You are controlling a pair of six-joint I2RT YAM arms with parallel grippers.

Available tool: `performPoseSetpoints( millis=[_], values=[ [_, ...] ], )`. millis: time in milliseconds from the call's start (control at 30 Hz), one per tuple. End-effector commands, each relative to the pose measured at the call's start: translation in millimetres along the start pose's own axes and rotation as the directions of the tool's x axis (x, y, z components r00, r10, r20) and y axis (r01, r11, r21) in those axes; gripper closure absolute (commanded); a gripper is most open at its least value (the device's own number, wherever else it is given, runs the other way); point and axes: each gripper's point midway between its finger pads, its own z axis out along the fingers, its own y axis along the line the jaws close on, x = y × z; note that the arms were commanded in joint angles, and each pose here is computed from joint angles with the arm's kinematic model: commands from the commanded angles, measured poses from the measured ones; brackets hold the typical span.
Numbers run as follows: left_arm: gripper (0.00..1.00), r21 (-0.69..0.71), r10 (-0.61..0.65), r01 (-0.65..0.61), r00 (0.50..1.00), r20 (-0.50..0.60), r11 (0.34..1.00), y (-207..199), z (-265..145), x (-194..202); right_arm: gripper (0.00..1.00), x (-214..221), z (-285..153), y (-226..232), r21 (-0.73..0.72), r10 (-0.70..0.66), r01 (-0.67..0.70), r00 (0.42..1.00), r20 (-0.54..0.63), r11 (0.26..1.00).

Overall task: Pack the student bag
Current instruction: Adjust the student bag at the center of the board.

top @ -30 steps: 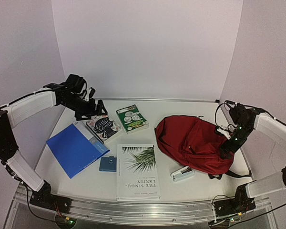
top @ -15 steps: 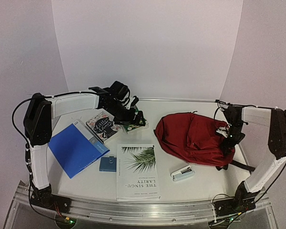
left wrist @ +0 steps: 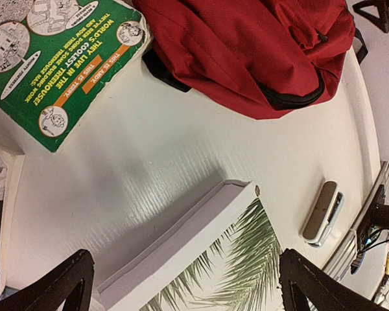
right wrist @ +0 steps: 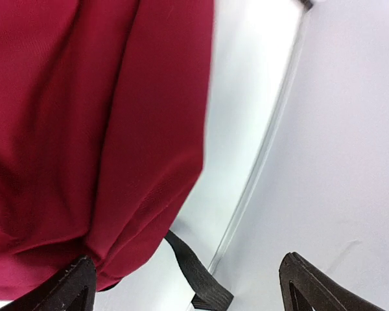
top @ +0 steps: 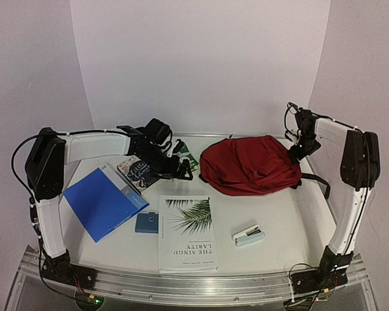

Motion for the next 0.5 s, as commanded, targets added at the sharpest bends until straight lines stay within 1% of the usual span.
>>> performPoseSetpoints(
  millis=[0,100,233,333,400,467],
  values=[
    [0.00,-0.008,-0.012,0.013,0.992,0.126,1.000,-9.5,-37.7,-21.1,0.02,-69.4,-81.8,37.1,-0.098,0.060,-0.038,0.970,0.235,0.994],
    [0.00,-0.009,-0.060,0.062,0.989,0.133,0.998,-5.6,-41.9,-20.8,0.02,-99.7,-120.6,94.6,-0.255,0.085,0.002,0.940,0.330,0.967],
    [0.00,-0.003,-0.097,0.098,0.984,0.149,0.995,-1.9,-47.3,-19.9,0.03,-128.3,-158.3,160.6,-0.511,0.193,0.025,0.909,0.369,0.859],
    [0.00,-0.010,-0.119,0.122,0.980,0.159,0.992,3.1,-52.2,-18.5,0.05,-143.7,-166.3,200.4,-0.547,0.174,0.066,0.911,0.375,0.835],
    [0.00,-0.011,-0.133,0.137,0.977,0.166,0.991,5.9,-56.1,-17.8,0.06,-153.4,-164.6,224.1,-0.533,0.138,0.098,0.913,0.385,0.840],
    [0.00,-0.011,-0.142,0.146,0.976,0.168,0.989,8.4,-57.7,-15.5,0.07,-158.9,-153.4,244.2,-0.501,0.091,0.123,0.920,0.381,0.857]
  ],
)
